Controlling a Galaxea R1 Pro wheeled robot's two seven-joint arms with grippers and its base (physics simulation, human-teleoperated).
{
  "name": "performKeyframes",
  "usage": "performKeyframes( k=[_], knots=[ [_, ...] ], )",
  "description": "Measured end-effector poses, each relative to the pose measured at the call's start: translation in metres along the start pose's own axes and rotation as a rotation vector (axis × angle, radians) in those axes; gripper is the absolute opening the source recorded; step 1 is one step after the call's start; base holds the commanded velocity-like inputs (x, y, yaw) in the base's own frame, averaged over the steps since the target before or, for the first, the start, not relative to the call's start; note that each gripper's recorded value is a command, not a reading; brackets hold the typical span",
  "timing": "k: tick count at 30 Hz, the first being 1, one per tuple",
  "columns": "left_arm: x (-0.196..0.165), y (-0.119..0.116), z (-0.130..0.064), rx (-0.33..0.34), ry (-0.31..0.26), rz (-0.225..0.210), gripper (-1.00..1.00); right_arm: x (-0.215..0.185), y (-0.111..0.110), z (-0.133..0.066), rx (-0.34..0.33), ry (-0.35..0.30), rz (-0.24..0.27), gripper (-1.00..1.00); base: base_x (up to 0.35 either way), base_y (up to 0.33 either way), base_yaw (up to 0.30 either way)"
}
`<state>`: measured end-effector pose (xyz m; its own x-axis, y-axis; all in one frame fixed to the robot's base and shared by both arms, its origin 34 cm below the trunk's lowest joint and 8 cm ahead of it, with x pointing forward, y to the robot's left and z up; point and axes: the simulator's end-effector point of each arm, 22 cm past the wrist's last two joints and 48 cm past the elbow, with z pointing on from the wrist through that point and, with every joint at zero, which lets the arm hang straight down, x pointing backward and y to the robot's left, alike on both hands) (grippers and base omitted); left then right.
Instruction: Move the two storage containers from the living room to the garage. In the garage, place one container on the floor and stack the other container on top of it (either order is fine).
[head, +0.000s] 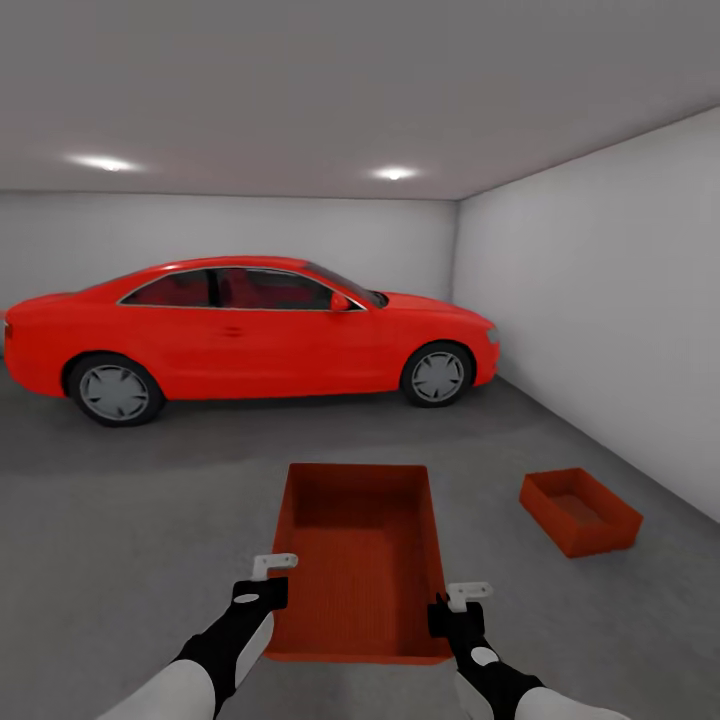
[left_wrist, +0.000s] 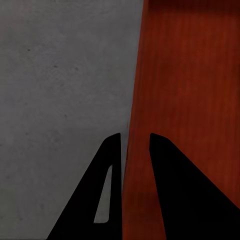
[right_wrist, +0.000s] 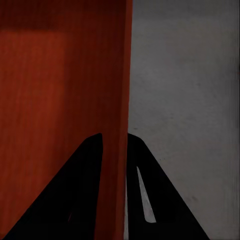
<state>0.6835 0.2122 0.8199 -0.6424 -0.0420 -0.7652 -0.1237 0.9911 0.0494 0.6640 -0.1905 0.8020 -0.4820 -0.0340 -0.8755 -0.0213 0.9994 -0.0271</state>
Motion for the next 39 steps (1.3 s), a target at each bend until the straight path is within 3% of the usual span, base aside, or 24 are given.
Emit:
performKeyframes(
  k=[17, 39],
  knots=[
    [-0.0003, 0.0000, 0.0000, 0.000, -0.001, 0.000, -1.00, -0.0001, 0.0000, 0.0000, 0.000, 0.000, 0.001, -1.00, 0.320, 0.008, -0.277],
    [0.0003, 0.0000, 0.0000, 0.000, 0.001, 0.000, -1.00, 0.0003, 0.0000, -0.0001, 0.000, 0.001, 0.000, -1.00, 0.320, 0.111, -0.277]
  ],
)
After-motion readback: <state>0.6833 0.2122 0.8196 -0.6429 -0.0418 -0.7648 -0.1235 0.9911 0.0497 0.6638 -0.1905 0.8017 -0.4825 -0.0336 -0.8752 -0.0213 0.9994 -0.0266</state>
